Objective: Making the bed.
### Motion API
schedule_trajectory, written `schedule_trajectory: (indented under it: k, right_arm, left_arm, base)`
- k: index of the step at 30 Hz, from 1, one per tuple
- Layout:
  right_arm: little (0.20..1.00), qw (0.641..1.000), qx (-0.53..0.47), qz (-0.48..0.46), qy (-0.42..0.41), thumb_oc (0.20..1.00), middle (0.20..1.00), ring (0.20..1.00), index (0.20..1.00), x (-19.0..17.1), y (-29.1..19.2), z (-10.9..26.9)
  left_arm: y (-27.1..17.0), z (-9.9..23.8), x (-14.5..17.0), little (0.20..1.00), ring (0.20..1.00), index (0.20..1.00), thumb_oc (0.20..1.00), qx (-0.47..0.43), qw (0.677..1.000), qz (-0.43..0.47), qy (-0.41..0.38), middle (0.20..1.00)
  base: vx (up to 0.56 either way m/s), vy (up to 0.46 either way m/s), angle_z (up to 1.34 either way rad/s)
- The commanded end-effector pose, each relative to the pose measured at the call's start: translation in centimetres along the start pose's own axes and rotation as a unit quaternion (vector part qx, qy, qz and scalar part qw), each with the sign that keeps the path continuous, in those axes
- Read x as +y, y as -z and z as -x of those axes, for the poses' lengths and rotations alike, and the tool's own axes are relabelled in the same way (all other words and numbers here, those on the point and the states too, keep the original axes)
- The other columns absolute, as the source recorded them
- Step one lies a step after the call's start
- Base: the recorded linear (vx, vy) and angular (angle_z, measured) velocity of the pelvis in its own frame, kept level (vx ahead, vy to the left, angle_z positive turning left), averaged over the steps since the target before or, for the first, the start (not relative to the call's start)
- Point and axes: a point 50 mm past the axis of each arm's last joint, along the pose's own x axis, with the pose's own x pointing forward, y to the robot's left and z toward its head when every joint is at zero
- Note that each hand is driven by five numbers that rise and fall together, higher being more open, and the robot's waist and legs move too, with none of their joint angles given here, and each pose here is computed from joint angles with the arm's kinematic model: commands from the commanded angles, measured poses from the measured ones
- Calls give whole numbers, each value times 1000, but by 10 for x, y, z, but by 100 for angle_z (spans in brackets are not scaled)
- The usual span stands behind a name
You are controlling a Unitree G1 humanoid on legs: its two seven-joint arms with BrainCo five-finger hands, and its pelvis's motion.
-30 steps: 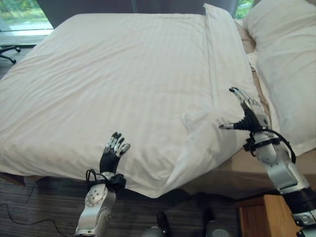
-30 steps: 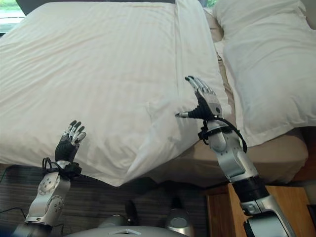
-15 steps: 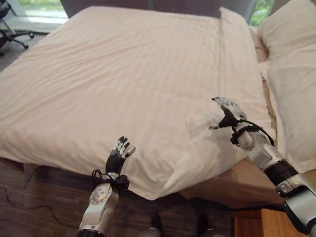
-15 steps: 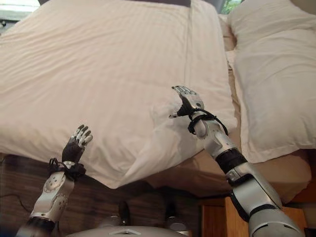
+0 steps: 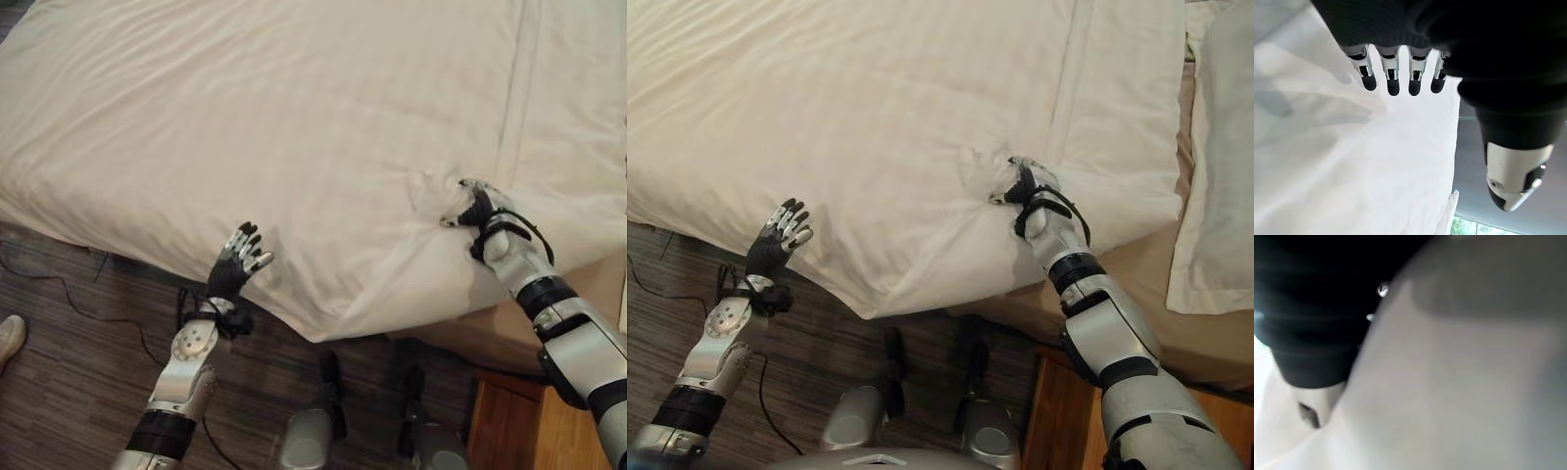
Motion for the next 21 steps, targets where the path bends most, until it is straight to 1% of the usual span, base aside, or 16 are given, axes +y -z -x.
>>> schedule_trajectory:
  k: [1, 3, 4, 5, 6, 8, 10, 11, 12, 13, 16, 17, 18, 19, 20, 21]
  right_arm:
    - [200, 999, -22, -26, 16, 200, 200, 200, 200, -11, -17, -6]
    - [200, 997, -38, -66, 17, 200, 200, 200, 200, -5, -21, 0]
    - [200, 991, -70, -116, 15, 200, 200, 200, 200, 2, -27, 13]
    - [200, 987, -86, -136, 15, 200, 200, 200, 200, 4, -27, 23]
    - [200, 984, -101, -149, 11, 200, 200, 200, 200, 7, -24, 34]
    - [200, 982, -102, -155, 23, 200, 200, 200, 200, 3, -3, 57]
    - [200, 983, -95, -158, 28, 200, 200, 200, 200, 1, 10, 68]
    - [200, 982, -69, -172, 22, 200, 200, 200, 200, 7, 30, 85]
    - [200, 983, -65, -172, 21, 200, 200, 200, 200, 8, 32, 88]
    - [200, 982, -29, -184, 11, 200, 200, 200, 200, 15, 53, 102]
    - [200, 982, 22, -189, -7, 200, 200, 200, 200, 27, 79, 120]
    - [200, 982, 23, -189, -8, 200, 200, 200, 200, 27, 80, 121]
    - [200, 978, 59, -194, -51, 200, 200, 200, 200, 52, 91, 140]
    - [354, 978, 71, -189, -56, 354, 354, 354, 354, 56, 97, 143]
    - [896, 977, 76, -189, -58, 896, 896, 896, 896, 58, 98, 144]
    - [1000, 975, 86, -194, -65, 1000, 1000, 1000, 1000, 64, 100, 146]
  left_arm:
    - [-26, 0, 1, 1000, 1000, 1000, 1000, -63, 998, 7, 16, 1000]
    - [-22, 3, 3, 1000, 1000, 1000, 1000, -59, 998, 12, 8, 1000]
    - [-19, 6, 6, 1000, 1000, 1000, 1000, -52, 999, 14, -4, 1000]
    - [-15, 9, 8, 1000, 1000, 1000, 1000, -45, 999, 17, -15, 1000]
    - [-12, 11, 8, 1000, 1000, 1000, 1000, -39, 999, 19, -21, 1000]
    - [-5, 15, 10, 1000, 1000, 1000, 1000, -28, 999, 19, -36, 1000]
    - [-2, 17, 12, 1000, 1000, 1000, 1000, -23, 999, 19, -45, 1000]
    - [1, 20, 13, 1000, 1000, 1000, 1000, -19, 998, 24, -58, 1000]
    - [3, 20, 12, 1000, 1000, 1000, 1000, -16, 998, 23, -55, 1000]
    - [7, 23, 13, 1000, 1000, 1000, 1000, -8, 998, 28, -63, 1000]
    - [12, 26, 15, 1000, 1000, 1000, 1000, 1, 997, 34, -70, 1000]
    - [13, 27, 15, 1000, 1000, 1000, 1000, 3, 997, 34, -69, 1000]
    - [22, 25, 5, 1000, 1000, 1000, 1000, 17, 997, 35, -73, 1000]
    - [25, 26, 7, 1000, 1000, 1000, 1000, 23, 996, 39, -76, 1000]
    - [27, 27, 8, 1000, 1000, 1000, 1000, 25, 995, 47, -84, 1000]
    - [30, 27, 8, 1000, 1000, 1000, 1000, 28, 994, 56, -91, 1000]
  base:
    - [19, 55, 0]
    - [46, 57, -9]
    - [100, 59, -12]
    - [116, 53, -6]
    - [88, 26, -4]
    - [60, 12, -18]
    - [45, 9, -18]
    - [40, 16, -18]
    - [81, 19, -14]
    - [59, 12, -25]
    - [51, 3, -32]
    - [27, -13, -33]
    - [21, -5, -26]
    - [28, -4, -26]
    - [26, 0, -20]
    - [14, -3, -32]
